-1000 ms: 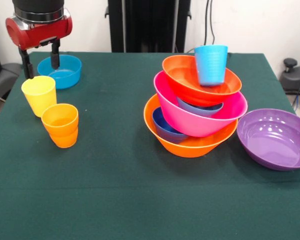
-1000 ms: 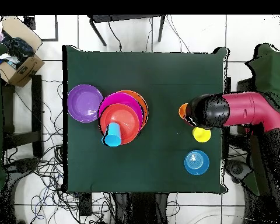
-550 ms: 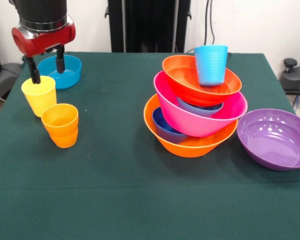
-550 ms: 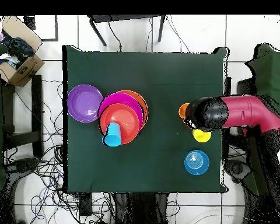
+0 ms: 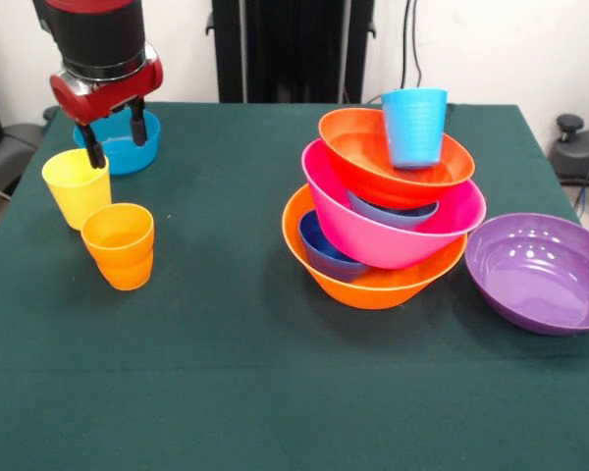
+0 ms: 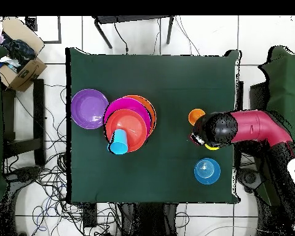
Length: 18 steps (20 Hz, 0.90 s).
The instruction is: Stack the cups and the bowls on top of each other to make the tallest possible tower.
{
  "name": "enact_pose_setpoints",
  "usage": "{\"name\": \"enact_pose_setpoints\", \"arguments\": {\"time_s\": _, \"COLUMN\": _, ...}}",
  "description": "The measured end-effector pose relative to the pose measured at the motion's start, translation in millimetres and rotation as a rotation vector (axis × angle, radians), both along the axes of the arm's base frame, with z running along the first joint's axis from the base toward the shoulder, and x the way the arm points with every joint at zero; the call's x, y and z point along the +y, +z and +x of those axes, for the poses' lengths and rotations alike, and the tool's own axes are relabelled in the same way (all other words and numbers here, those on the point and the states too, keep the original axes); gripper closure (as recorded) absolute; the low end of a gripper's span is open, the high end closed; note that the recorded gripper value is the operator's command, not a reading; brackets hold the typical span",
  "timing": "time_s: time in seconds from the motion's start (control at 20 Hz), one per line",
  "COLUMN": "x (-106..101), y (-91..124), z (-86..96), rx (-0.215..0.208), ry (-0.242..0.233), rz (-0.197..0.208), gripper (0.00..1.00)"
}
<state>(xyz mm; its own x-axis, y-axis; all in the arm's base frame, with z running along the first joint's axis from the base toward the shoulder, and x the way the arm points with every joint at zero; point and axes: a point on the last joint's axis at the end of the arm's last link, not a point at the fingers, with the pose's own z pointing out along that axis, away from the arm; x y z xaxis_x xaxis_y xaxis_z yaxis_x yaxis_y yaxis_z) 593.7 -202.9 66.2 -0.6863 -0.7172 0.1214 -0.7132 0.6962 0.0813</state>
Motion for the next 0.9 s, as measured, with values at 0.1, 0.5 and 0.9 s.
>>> {"name": "enact_pose_setpoints", "arguments": {"time_s": 0.1, "x": -0.8, "y": -2.7, "z": -5.6, "rx": 0.008, "ry": 0.004, "rz": 0.001, "gripper": 0.00}}
{"name": "enact_pose_setpoints", "arguments": {"time_s": 0.5, "x": -4.6, "y": -7.8, "z": -15.9, "rx": 0.011, "ry": 0.021, "rz": -0.012, "gripper": 0.00}}
{"name": "enact_pose_setpoints", "arguments": {"time_s": 0.9, "x": -9.7, "y": -13.5, "z": -16.3, "rx": -0.023, "ry": 0.057, "rz": -0.044, "gripper": 0.00}}
